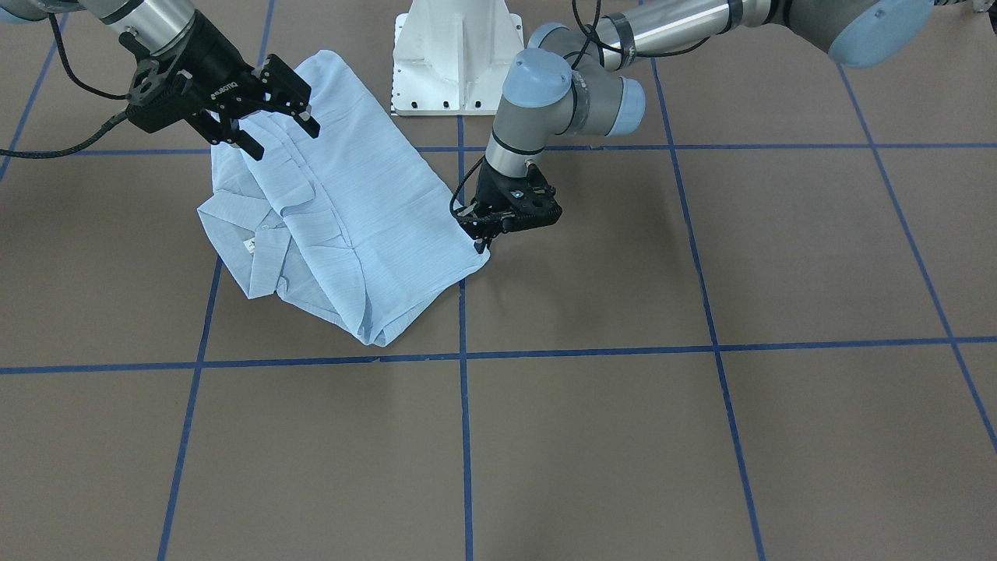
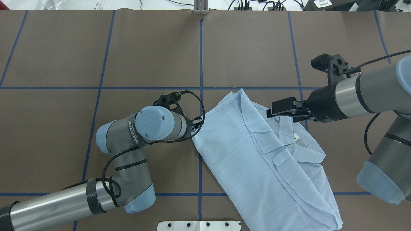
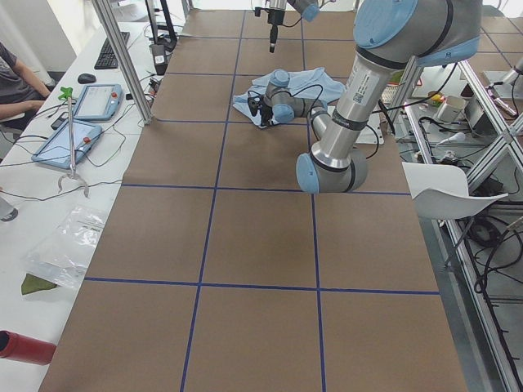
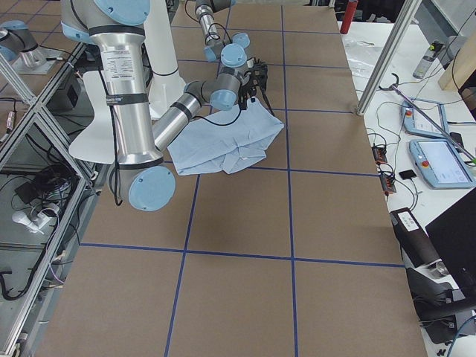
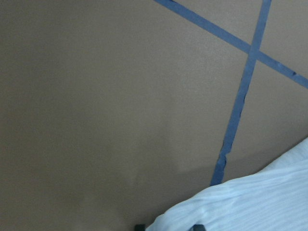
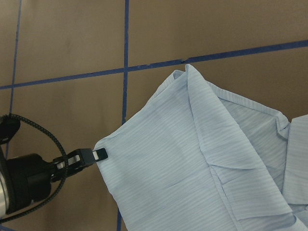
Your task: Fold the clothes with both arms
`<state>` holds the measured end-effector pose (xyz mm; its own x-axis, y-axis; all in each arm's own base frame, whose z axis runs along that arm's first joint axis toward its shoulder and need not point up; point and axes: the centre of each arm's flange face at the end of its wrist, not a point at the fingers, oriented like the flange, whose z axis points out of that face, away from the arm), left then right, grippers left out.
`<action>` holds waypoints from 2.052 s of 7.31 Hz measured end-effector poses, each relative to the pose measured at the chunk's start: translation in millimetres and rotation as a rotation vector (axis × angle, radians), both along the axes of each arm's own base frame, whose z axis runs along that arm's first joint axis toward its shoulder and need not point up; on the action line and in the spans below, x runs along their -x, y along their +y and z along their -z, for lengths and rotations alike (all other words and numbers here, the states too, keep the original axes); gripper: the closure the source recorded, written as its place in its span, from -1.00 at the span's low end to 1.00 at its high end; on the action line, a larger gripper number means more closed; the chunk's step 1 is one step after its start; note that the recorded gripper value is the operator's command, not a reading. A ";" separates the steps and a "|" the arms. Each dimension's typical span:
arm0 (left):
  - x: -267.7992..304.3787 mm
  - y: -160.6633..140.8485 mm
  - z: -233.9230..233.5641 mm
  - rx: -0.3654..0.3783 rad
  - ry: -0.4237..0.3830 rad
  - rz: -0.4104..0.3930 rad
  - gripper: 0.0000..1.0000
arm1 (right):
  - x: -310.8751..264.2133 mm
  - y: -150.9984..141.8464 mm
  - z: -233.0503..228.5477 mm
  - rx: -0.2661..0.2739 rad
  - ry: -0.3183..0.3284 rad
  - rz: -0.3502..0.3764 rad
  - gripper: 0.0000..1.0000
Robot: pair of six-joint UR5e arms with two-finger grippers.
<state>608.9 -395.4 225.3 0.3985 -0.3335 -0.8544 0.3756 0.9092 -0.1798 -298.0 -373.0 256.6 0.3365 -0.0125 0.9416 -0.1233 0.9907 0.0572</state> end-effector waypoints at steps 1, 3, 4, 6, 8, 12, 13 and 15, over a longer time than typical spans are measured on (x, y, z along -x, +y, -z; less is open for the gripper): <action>2.2 1.6 3.3 -0.003 0.006 -0.014 1.00 | -1.4 -1.3 -1.3 0.003 0.003 -0.003 -1.00; 22.8 -16.9 12.1 -0.013 0.021 -0.003 1.00 | -6.7 -7.6 -3.7 0.024 0.026 -0.018 -1.00; 41.4 -41.9 12.0 -0.036 0.013 0.024 1.00 | -8.0 -9.3 -4.1 0.031 0.032 -0.023 -1.00; 73.9 -95.1 1.0 -0.086 -0.028 0.079 1.00 | -9.1 -10.3 -4.0 0.034 0.035 -0.028 -1.00; 77.8 -148.7 -17.7 -0.117 -0.050 0.139 1.00 | -9.0 -11.2 -4.4 0.033 0.037 -0.032 -1.00; 72.7 -239.4 -16.2 -0.271 0.010 0.336 1.00 | -11.9 -11.0 -3.4 0.032 0.035 -0.035 -1.00; 69.4 -247.6 -15.6 -0.303 0.032 0.360 1.00 | -12.9 -10.4 -2.8 0.032 0.034 -0.034 -1.00; 61.6 -257.0 -27.0 -0.320 0.046 0.372 -0.57 | -12.7 -9.9 -2.5 0.031 0.033 -0.032 -1.00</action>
